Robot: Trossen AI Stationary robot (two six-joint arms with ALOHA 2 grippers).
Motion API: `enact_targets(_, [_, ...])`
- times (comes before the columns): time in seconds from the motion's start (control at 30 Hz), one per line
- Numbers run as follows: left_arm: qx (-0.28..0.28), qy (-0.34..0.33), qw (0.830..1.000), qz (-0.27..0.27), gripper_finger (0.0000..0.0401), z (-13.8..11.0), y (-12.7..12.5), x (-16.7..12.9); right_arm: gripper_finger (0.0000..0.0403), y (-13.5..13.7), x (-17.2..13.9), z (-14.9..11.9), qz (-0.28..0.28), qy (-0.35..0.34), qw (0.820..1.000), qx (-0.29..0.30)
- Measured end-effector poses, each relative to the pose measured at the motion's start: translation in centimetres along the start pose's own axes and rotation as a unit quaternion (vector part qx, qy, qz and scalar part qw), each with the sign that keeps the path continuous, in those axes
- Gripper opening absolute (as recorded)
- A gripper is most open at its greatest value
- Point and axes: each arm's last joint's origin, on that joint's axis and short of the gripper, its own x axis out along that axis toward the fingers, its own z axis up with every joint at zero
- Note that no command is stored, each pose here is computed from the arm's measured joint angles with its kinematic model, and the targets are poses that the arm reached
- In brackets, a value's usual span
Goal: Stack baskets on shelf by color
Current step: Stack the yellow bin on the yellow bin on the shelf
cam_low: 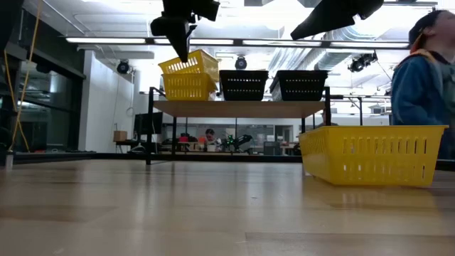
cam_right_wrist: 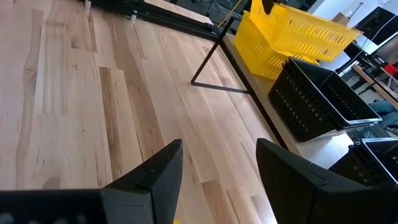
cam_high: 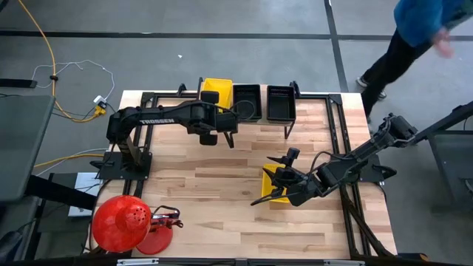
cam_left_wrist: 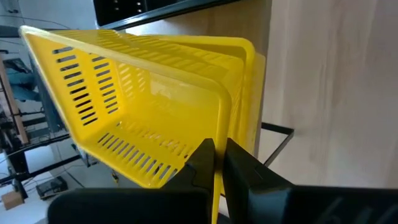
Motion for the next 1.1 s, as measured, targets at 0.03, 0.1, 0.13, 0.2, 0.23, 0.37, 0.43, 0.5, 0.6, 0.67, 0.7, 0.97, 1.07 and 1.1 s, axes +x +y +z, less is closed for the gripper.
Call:
enact_targets(0.03, [0.0, 0.0, 1.0, 0.0, 0.0, 0.0, 0.0, 0.0, 0.0192, 0.0, 0.0, 0.0, 0.0, 0.0, 1.0, 0.0])
enact_targets(0.1, [0.0, 0.0, 1.0, 0.001, 0.0002, -0.01, 0.01, 0.0, 0.0192, 0.0, 0.0, 0.0, 0.0, 0.0, 1.0, 0.0])
enact_targets(0.13, [0.0, 0.0, 1.0, 0.001, 0.0004, 0.0, 0.01, 0.0, 0.0192, 0.0, 0.0, 0.0, 0.0, 0.0, 1.0, 0.0])
enact_targets(0.2, [0.0, 0.0, 1.0, 0.001, 0.0009, 0.0, 0.0, 0.0, 0.0192, 0.0, 0.0, 0.0, 0.0, 0.0, 1.0, 0.0])
enact_targets(0.23, [0.0, 0.0, 1.0, 0.001, 0.0012, 0.0, 0.0, 0.0, 0.0192, 0.0, 0.0, 0.0, 0.0, 0.0, 1.0, 0.0])
enact_targets(0.37, [0.0, 0.0, 1.0, 0.001, 0.0022, -0.01, 0.0, 0.0, 0.0192, 0.0, 0.0, 0.0, 0.0, 0.0, 1.0, 0.0])
enact_targets(0.43, [0.0, 0.0, 1.0, 0.001, 0.0028, -0.01, 0.0, 0.0, 0.0192, 0.01, -0.01, 0.0, 0.001, 0.0, 1.0, 0.0])
enact_targets(0.5, [0.0, 0.0, 1.0, 0.001, 0.0035, -0.01, 0.0, 0.0, 0.0192, 0.01, -0.01, 0.0, 0.001, 0.0, 1.0, 0.0])
enact_targets(0.6, [0.004, 0.0, 1.0, 0.001, 0.0049, -0.02, 0.02, -0.02, 0.0192, 0.01, 0.0, 0.01, 0.001, 0.0, 1.0, 0.0])
enact_targets(0.67, [0.004, 0.0, 1.0, 0.001, 0.0062, -0.02, 0.02, -0.02, 0.0192, 0.01, -0.01, 0.01, 0.002, 0.0, 1.0, 0.0])
enact_targets(0.7, [0.005, 0.001, 1.0, 0.002, 0.0068, -0.02, 0.02, -0.02, 0.0192, 0.02, -0.01, 0.01, 0.002, 0.0, 1.0, 0.001])
enact_targets(0.97, [0.014, 0.006, 0.999, 0.04, 0.0121, -0.04, 0.13, -0.14, 0.0192, 0.02, -0.01, 0.01, 0.002, 0.0, 1.0, 0.001])
enact_targets(1.07, [0.01, 0.003, 0.999, 0.038, 0.0135, -0.12, 0.13, -0.32, 0.0192, 0.02, -0.01, 0.01, 0.002, 0.0, 1.0, 0.001])
enact_targets(1.1, [0.007, -0.001, 0.999, 0.032, 0.0138, -0.25, 0.19, -0.5, 0.0192, 0.01, 0.0, 0.01, 0.002, 0.0, 1.0, 0.001])
